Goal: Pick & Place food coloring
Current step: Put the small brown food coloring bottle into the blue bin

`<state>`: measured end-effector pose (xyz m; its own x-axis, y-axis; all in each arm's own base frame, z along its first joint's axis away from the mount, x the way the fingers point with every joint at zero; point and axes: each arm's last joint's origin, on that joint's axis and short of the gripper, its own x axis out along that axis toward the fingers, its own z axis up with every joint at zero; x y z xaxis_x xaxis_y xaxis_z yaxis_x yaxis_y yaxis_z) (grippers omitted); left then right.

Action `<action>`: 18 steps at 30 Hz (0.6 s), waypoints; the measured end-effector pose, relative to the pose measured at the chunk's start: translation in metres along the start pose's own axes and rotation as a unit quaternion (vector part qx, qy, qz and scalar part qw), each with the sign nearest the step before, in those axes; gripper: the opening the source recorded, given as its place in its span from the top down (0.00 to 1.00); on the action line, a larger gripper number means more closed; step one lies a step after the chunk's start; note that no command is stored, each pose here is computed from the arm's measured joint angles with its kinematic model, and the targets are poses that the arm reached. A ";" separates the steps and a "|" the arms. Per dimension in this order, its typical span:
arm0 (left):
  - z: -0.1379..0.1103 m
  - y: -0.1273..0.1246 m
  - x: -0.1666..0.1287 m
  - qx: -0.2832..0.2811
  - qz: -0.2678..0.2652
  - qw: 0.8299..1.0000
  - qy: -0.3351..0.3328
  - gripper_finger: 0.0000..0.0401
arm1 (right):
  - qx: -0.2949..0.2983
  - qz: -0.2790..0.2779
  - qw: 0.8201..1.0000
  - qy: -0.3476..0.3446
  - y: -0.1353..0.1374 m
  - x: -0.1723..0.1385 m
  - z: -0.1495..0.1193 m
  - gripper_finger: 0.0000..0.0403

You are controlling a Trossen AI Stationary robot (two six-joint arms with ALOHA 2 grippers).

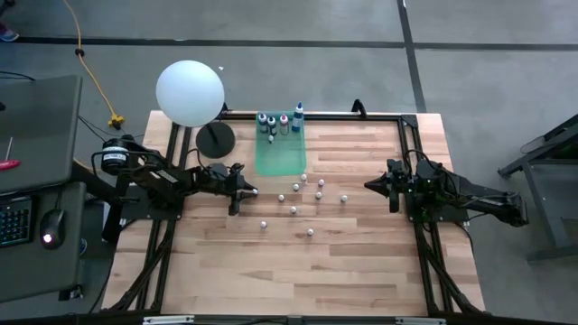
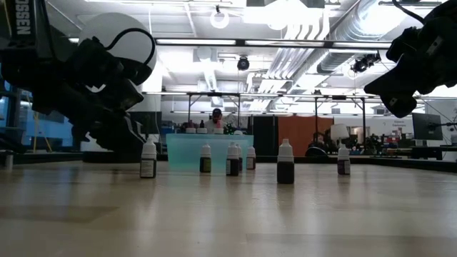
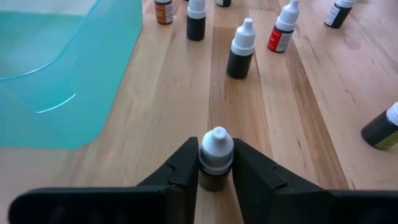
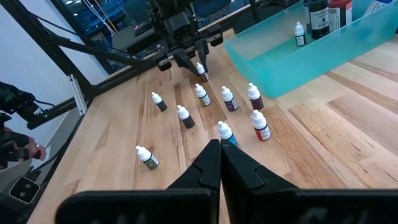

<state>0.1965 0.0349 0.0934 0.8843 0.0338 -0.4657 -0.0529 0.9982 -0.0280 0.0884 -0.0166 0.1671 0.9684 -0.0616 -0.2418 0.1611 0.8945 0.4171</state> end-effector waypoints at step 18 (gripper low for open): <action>0.006 0.000 0.000 -0.069 -0.001 0.997 -0.030 0.83 | 0.000 0.000 1.000 0.000 0.000 0.000 0.000 1.00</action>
<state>0.1990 0.0354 0.0987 0.9108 0.0386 -0.4111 -0.1103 0.9822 -0.1522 0.0884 -0.0165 0.1672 0.9684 -0.0615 -0.2417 0.1608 0.8947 0.4168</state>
